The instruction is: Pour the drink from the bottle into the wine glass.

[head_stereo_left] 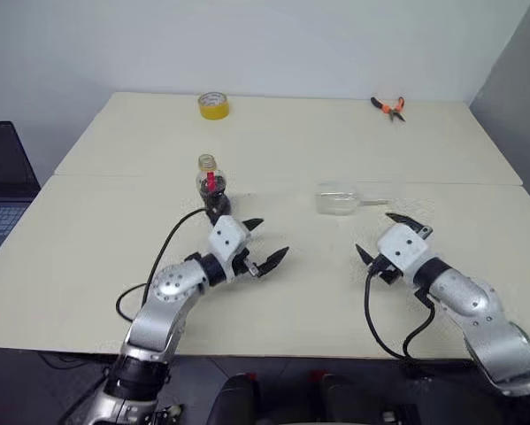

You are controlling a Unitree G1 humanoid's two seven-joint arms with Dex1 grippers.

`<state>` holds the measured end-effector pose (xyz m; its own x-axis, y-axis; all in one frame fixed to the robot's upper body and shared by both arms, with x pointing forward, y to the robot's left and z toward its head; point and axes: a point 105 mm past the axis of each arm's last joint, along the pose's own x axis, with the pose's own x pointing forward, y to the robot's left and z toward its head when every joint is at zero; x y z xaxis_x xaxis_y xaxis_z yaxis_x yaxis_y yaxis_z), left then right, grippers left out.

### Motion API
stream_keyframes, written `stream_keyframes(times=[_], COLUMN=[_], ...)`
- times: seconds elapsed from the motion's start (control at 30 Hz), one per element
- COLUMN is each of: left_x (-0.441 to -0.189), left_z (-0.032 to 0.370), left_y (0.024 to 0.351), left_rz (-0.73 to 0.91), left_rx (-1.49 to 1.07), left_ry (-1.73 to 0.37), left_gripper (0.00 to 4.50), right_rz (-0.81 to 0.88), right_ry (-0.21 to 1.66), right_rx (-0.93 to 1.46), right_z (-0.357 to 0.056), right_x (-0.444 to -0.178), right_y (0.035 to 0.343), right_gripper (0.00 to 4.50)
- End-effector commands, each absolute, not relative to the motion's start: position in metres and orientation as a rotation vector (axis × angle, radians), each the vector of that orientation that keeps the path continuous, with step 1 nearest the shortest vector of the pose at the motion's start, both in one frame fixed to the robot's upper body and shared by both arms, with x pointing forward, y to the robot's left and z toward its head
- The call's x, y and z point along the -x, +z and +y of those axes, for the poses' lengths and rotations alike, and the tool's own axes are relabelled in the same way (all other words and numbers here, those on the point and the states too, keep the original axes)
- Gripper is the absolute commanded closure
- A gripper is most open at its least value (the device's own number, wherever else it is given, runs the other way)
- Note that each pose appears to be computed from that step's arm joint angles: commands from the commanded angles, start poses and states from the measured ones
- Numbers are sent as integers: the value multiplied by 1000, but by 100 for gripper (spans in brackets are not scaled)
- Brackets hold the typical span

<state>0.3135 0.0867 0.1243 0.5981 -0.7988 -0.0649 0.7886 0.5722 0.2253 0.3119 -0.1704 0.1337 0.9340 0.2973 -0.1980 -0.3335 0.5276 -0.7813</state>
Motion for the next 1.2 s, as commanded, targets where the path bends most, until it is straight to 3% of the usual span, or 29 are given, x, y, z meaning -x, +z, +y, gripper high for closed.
stream_keyframes(times=[0.03, 0.27, 0.53, 0.87, 0.97, 1.2], left_x=[-311, -307, -322, -325, -325, -326], left_z=[76, 69, 68, 69, 68, 67], left_y=[130, 136, 150, 151, 150, 146], left_rz=[-38, -55, -142, -151, -151, -145], left_rx=[-258, -284, -280, -281, -280, -274], left_ry=[-1045, -1141, -1048, -1030, -1025, -1012], left_gripper=[5, 5, 5, 5, 0, 0], right_rz=[-12, -82, -53, -65, -63, -57], right_ry=[245, 210, 232, 189, 182, 183], right_rx=[1157, 1403, 1461, 1533, 1544, 1502], right_z=[-190, -187, -180, -176, -176, -170], right_x=[-333, -371, -396, -429, -434, -436], right_y=[149, 154, 134, 130, 128, 123], right_gripper=[0, 0, 0, 0, 59, 306])
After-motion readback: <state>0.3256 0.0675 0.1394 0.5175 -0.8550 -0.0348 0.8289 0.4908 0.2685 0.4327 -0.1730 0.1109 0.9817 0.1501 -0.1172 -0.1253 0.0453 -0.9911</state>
